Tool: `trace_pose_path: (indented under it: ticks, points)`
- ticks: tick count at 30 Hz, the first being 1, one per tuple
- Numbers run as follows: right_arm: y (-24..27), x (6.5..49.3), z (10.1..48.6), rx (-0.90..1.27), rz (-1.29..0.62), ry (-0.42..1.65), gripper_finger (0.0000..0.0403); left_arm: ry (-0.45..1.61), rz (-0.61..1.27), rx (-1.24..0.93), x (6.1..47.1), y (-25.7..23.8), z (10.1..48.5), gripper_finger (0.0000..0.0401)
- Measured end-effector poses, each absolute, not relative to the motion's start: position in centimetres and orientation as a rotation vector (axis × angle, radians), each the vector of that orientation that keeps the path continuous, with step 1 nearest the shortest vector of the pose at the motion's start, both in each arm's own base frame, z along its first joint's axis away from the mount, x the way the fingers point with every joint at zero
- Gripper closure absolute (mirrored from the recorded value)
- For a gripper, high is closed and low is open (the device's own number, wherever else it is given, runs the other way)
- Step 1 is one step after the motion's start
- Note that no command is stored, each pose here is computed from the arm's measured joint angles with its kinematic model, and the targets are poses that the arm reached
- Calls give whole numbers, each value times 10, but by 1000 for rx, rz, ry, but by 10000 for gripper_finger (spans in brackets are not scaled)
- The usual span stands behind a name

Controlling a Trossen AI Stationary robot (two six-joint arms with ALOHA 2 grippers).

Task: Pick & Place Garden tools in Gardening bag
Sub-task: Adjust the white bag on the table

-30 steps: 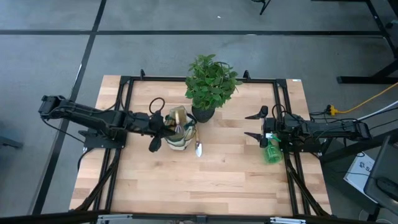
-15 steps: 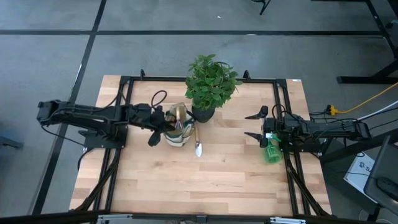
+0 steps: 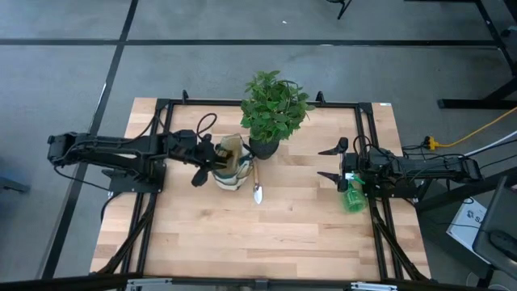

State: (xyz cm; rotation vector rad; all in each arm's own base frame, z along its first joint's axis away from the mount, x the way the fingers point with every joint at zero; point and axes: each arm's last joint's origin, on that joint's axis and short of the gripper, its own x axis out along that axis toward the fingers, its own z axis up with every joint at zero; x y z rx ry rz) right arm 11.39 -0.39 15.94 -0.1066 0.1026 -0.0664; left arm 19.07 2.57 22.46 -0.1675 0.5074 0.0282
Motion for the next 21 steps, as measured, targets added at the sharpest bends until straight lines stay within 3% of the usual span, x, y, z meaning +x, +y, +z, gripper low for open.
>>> trace_pose_path:
  ticks: [13,21]
  points:
    - [-4,114,159,-107,-66,103,62,449,-199,-4,194,8,229,242]
    - [-4,114,159,-107,-66,103,62,236,-290,110,201,-9,248,232]
